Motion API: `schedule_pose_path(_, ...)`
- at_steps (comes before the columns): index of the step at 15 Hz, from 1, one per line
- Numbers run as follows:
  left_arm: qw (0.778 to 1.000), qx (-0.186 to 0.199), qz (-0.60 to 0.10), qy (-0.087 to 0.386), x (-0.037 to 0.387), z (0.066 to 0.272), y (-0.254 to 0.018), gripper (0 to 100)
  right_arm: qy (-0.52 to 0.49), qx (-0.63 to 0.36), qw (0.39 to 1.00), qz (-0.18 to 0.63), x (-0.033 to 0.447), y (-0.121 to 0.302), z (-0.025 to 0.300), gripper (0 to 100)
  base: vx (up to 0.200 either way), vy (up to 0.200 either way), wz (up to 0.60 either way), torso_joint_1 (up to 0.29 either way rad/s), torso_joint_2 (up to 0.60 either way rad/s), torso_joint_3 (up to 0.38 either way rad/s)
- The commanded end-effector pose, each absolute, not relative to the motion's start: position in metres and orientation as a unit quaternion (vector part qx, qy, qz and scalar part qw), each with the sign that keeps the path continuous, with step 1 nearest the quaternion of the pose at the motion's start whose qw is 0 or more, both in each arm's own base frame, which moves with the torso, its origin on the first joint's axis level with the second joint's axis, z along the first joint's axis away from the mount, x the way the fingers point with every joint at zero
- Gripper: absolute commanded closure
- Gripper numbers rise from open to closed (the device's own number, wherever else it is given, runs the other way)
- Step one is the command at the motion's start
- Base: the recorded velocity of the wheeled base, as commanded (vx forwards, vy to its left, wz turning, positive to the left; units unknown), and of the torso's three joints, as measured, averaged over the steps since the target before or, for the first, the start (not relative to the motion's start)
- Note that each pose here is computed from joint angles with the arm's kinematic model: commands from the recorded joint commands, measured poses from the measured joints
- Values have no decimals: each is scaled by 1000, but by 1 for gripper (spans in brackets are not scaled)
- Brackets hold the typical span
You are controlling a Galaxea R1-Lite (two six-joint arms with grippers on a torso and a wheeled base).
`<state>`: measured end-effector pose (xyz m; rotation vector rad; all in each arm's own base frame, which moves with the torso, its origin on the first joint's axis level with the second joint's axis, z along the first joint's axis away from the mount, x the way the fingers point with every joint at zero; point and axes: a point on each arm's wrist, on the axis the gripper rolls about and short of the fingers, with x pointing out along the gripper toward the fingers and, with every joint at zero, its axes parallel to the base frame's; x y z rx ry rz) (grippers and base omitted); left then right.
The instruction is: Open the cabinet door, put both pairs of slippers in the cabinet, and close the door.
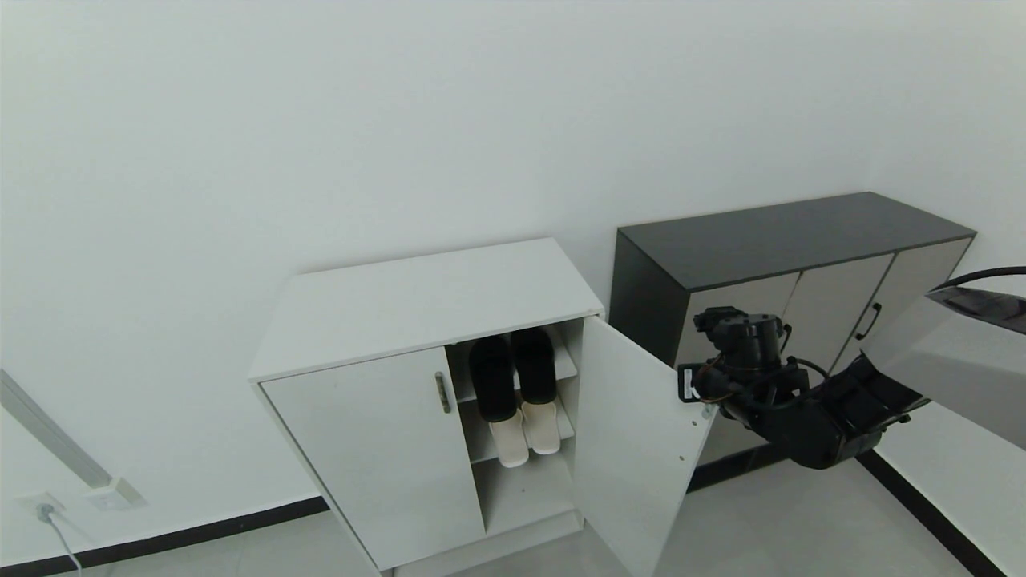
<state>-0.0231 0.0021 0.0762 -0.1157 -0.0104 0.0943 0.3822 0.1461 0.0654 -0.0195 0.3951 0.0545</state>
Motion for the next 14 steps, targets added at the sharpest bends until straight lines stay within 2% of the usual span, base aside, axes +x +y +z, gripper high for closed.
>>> schedule_pose_path(1,997,-58,47,-6,-23,77,2,100,199,-11,979,28,382,147,63,100,0,0,0,0,0,0)
schedule_pose_path(4,997,-58,47,-5,-23,76,2,100,200,-14,979,40,375,156,65,100,0,0,0,0,0,0)
schedule_pose_path(10,997,-58,47,-5,-23,76,2,100,180,-26,973,140,303,207,101,100,0,0,0,0,0,0)
schedule_pose_path(14,997,-58,47,-5,-23,76,2,100,166,-27,973,159,288,211,106,100,0,0,0,0,0,0)
